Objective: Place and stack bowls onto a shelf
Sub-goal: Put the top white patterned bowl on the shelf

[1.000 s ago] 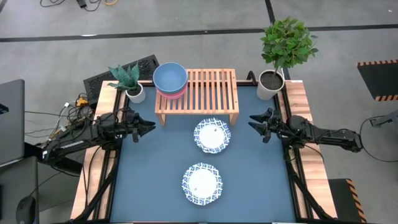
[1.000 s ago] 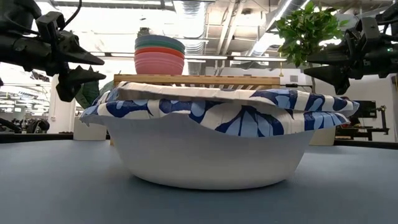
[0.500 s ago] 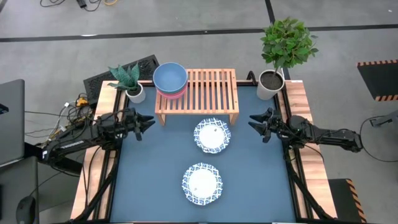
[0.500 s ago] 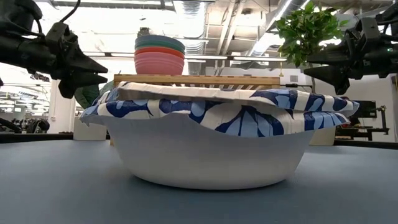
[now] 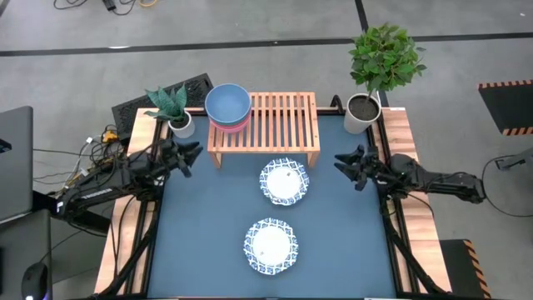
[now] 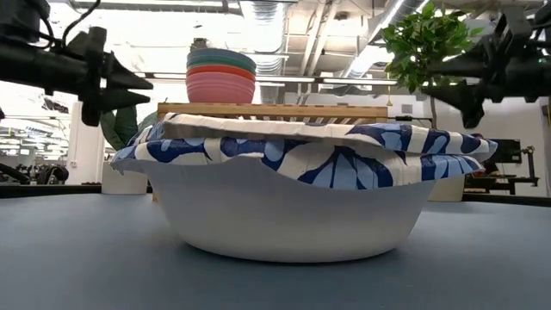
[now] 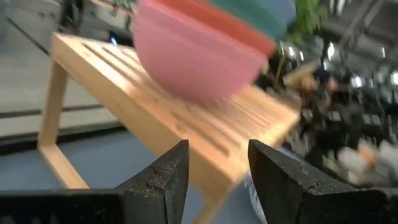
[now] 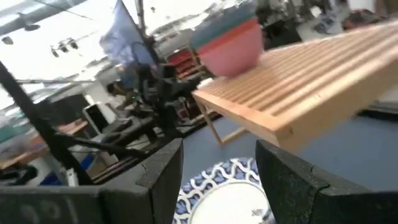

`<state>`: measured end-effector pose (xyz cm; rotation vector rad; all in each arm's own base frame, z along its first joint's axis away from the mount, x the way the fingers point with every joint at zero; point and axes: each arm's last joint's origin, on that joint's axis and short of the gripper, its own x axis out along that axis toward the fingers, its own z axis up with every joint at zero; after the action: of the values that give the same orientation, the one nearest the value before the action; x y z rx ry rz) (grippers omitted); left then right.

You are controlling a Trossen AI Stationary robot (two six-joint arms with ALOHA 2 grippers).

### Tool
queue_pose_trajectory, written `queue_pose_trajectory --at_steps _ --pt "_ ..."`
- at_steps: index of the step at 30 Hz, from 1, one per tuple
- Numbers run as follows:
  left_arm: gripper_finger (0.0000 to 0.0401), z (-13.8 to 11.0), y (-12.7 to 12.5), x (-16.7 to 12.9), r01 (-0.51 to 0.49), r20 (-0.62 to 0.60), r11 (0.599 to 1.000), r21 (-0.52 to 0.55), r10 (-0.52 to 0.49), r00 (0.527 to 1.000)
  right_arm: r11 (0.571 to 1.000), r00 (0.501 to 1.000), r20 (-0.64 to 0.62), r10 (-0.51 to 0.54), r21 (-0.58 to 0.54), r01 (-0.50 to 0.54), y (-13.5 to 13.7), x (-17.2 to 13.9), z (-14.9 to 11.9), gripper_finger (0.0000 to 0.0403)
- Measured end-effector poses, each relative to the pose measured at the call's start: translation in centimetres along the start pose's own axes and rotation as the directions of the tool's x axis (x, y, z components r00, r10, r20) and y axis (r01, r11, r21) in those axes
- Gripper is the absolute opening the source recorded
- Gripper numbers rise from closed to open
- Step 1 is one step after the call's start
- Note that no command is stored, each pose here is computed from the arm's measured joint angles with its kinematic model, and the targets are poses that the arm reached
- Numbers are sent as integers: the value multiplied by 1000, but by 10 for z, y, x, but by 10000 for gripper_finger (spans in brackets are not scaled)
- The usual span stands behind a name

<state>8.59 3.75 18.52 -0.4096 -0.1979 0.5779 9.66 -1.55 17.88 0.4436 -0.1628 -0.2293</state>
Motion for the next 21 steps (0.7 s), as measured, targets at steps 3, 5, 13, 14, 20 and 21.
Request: queue_pose_trajectory --at_steps 3,5,13,14,20,21 --pt "150 4 0 0 -37 53 997 -70 40 998 992 988 104 113 -72 -106 10 -2 18 226" --pt "150 3 1 0 -57 55 989 -134 65 996 970 956 194 219 -147 -193 18 -5 31 226" --pt "150 3 4 0 -113 73 933 -341 146 987 936 882 318 348 -174 -307 26 -12 46 226" --pt "150 3 4 0 -118 82 932 -343 155 985 937 876 338 345 -174 -302 26 -12 47 226" --pt "150 17 -4 -2 44 200 921 -388 37 979 910 730 544 414 -267 -317 34 -27 68 226" --pt "150 21 -6 -3 92 232 915 -392 2 973 906 707 567 423 -284 -315 36 -29 72 226"
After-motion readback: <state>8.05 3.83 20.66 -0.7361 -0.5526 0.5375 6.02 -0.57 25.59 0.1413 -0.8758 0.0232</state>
